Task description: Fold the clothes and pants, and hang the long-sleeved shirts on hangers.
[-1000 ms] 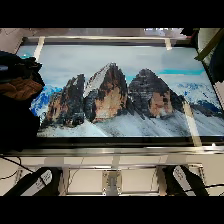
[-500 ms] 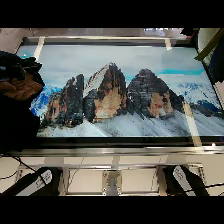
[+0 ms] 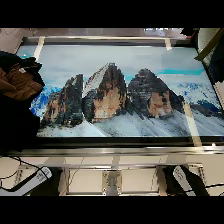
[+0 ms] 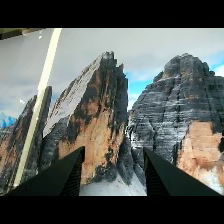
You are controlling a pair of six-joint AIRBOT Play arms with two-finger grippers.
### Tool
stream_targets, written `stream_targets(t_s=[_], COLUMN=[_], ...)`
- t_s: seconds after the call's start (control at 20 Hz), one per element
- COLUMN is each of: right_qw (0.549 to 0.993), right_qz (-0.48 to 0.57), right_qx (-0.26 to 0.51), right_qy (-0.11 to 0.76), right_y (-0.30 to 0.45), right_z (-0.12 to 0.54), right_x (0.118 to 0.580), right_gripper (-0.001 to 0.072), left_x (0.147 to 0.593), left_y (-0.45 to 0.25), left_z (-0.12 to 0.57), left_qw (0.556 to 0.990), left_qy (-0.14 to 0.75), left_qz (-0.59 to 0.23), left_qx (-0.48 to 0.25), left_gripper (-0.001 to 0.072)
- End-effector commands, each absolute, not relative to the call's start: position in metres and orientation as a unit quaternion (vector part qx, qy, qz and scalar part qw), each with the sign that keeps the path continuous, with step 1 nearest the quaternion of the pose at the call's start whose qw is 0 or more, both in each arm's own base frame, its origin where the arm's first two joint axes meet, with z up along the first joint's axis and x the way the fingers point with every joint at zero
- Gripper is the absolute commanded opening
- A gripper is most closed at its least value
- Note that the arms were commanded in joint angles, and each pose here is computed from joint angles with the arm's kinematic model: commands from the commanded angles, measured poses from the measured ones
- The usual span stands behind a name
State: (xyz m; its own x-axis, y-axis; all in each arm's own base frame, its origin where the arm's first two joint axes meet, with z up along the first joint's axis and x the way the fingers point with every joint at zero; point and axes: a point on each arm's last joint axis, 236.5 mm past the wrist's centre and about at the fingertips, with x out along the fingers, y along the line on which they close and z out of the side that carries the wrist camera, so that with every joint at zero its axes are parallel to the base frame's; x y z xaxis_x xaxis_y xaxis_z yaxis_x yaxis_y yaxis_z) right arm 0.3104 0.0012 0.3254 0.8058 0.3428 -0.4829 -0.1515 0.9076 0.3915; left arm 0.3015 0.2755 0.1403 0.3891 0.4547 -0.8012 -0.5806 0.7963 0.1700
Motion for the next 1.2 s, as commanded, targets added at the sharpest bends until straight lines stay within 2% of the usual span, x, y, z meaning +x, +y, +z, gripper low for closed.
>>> stream_targets(t_s=[0.0,0.2,0.3,0.35,0.5,0.6,0.65,0.75,0.9,1.05,1.15], right_qw=[0.927,0.923,0.927,0.93,0.936,0.935,0.936,0.936,0.935,0.944,0.956], right_qz=[0.162,0.191,0.195,0.192,0.187,0.187,0.187,0.186,0.186,0.165,0.13], right_qx=[0.169,0.153,0.148,0.146,0.148,0.149,0.148,0.149,0.147,0.127,0.094], right_qy=[0.294,0.296,0.286,0.278,0.26,0.261,0.261,0.26,0.262,0.257,0.247], right_y=[0.017,0.039,0.044,0.044,0.042,0.042,0.042,0.042,0.042,0.033,0.018], right_z=[0.324,0.324,0.328,0.331,0.338,0.337,0.337,0.338,0.337,0.343,0.354], right_x=[0.305,0.306,0.311,0.314,0.32,0.319,0.319,0.32,0.318,0.316,0.314], right_gripper=[0.0555,0.0564,0.0564,0.0564,0.0563,0.0563,0.0562,0.0561,0.0543,0.0543,0.0543], left_x=[0.255,0.243,0.244,0.252,0.299,0.316,0.321,0.327,0.347,0.358,0.351], left_y=[0.31,0.325,0.32,0.319,0.332,0.333,0.328,0.308,0.262,0.187,0.126], left_z=[0.123,0.091,0.064,0.057,0.064,0.056,0.046,0.036,0.087,0.206,0.273], left_qw=[0.81,0.795,0.785,0.789,0.814,0.812,0.808,0.802,0.846,0.897,0.922], left_qy=[0.413,0.341,0.36,0.359,0.273,0.259,0.272,0.302,0.276,0.172,0.122], left_qz=[0.353,0.354,0.339,0.326,0.29,0.277,0.268,0.236,0.122,-0.024,-0.085], left_qx=[-0.22,-0.354,-0.373,-0.378,-0.423,-0.444,-0.449,-0.458,-0.44,-0.406,-0.358], left_gripper=[0.0672,0.0671,0.0671,0.0671,0.0668,0.0646,0.0598,0.0018,0.0008,0.0008,0.0008])
